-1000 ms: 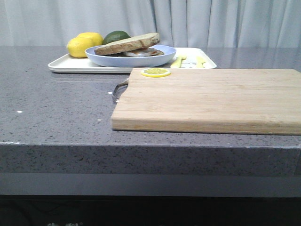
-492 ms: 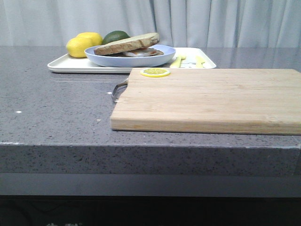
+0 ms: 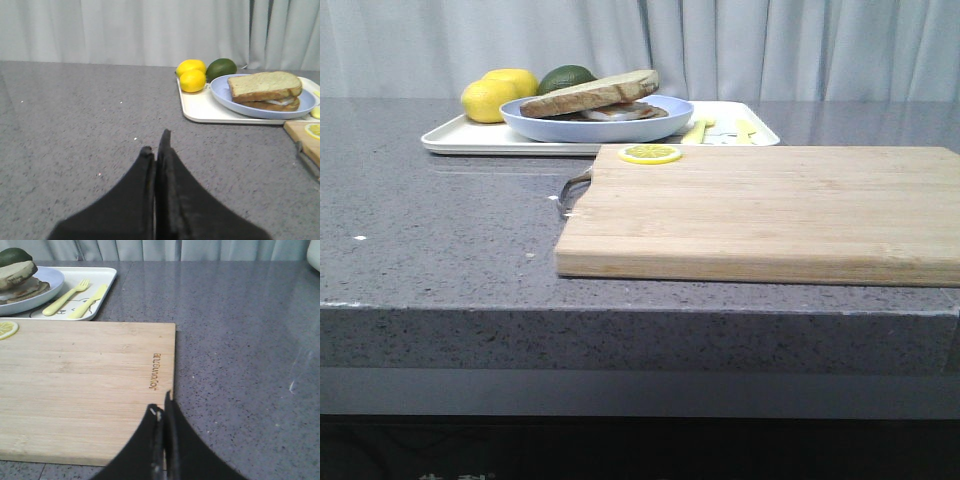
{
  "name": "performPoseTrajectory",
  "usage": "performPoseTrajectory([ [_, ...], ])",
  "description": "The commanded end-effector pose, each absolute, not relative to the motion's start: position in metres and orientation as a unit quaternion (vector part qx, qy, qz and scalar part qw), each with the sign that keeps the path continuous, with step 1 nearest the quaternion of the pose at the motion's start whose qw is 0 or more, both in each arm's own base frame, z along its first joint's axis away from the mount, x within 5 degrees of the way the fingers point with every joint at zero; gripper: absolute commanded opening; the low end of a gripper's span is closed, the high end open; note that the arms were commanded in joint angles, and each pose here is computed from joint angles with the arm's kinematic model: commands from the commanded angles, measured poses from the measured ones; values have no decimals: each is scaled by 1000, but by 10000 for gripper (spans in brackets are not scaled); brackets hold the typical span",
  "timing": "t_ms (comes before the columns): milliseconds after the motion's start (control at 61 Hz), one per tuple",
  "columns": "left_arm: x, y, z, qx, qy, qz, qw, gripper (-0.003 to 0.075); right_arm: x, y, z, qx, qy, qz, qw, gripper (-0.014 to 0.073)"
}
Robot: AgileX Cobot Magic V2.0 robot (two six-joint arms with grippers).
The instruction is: Place bread and move sandwich to tray
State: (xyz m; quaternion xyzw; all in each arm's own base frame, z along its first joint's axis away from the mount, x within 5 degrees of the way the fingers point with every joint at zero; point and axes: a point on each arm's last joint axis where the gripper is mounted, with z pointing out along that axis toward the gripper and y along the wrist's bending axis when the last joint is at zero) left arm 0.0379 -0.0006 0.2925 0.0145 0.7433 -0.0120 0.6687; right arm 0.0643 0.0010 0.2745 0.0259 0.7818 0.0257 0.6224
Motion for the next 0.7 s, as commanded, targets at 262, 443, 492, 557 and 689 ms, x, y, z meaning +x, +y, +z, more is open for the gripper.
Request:
performPoseTrajectory([
  [262,44,0,243,-5,698,-12,716,-19,65,0,290,28,751,23,660,-83],
  [443,53,-1,212,-6,696,-16,718,-19,65,0,290,28,751,23,659,-83],
  [492,55,-1,204,-9,688,-19,726,-19,65,0,290,28,751,23,659,-83],
  [557,55,-1,203,-9,703,-18,711,-19,65,0,290,28,751,23,659,-83],
  [689,55,-1,204,-9,694,-19,720,-19,65,0,290,28,751,23,659,-83],
])
